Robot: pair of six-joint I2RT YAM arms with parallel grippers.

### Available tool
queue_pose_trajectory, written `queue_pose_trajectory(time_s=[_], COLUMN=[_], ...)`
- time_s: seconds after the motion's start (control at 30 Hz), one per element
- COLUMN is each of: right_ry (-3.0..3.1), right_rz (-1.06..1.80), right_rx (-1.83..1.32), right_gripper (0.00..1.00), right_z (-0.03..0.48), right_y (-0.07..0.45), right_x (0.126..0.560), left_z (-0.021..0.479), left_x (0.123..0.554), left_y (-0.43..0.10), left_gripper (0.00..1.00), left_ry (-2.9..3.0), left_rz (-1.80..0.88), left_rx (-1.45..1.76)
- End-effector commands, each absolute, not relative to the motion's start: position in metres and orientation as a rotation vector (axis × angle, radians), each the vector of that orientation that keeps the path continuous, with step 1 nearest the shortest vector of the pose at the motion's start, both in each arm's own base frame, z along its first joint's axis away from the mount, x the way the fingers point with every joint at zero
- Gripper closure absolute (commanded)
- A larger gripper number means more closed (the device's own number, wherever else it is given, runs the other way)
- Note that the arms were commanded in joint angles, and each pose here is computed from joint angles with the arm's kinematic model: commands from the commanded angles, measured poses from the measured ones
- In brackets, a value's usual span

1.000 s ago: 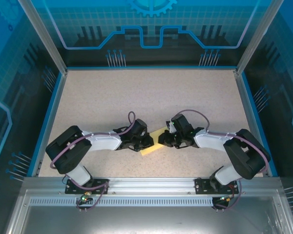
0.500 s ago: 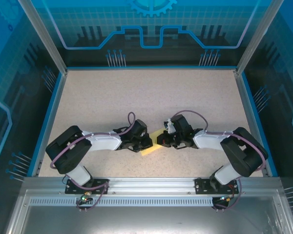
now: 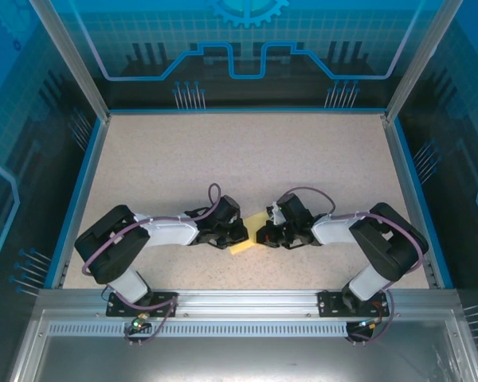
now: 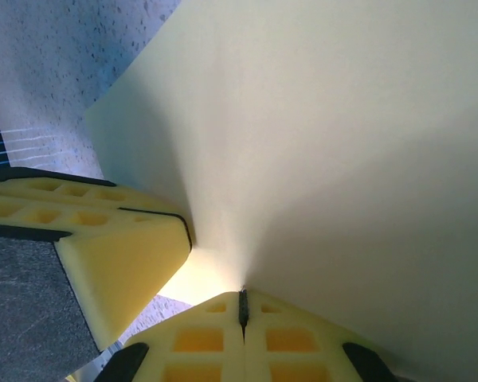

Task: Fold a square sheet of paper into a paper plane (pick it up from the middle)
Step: First fold in half a square sheet of paper at the center of the table.

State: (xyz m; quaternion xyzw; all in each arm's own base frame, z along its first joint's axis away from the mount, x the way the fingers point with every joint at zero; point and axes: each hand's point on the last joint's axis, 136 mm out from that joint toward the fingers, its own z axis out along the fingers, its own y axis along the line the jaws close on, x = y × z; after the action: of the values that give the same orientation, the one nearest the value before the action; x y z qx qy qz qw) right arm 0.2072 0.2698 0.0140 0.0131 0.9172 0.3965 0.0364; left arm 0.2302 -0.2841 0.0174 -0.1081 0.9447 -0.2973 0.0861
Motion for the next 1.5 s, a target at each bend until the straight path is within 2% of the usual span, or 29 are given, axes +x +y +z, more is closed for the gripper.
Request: queue_pose_trajectory(time_s=[0.0, 0.23, 0.47, 0.8, 1.27, 1.47], right_ry=[2.812, 2.787, 2.768, 2.789, 2.898, 2.906], right_rz=[1.255, 1.282, 1.284, 1.185, 1.082, 1.080], right_rx=[0.022, 0.026, 0.023, 0.030, 0.110, 0.106], right_gripper=[1.00, 1.00, 1.00, 1.00, 1.00, 1.00], right_z=[0.015, 0.015, 0.020, 0.020, -0.005, -0.006], right_y=[0.277, 0.285, 0.292, 0.280, 0.270, 0.270], right_x=[0.207, 0.215, 0.223, 0.222, 0.217, 0.215], left_z=[0.008, 0.021, 0.035, 0.014, 0.010, 0.002], left_x=[0.226, 0.231, 0.232, 0.219, 0.209, 0.209], left_y=[-0.277, -0.275, -0.284, -0.286, -0.289, -0.280], left_gripper=[0.91, 0.91, 0.91, 0.92, 0.94, 0.95], left_ry=[2.844, 2.824, 2.803, 2.862, 2.886, 2.903], left_rz=[-0.802, -0.765, -0.838, -0.876, -0.918, -0.841], left_rx=[-0.290, -0.242, -0.219, -0.252, -0.246, -0.266])
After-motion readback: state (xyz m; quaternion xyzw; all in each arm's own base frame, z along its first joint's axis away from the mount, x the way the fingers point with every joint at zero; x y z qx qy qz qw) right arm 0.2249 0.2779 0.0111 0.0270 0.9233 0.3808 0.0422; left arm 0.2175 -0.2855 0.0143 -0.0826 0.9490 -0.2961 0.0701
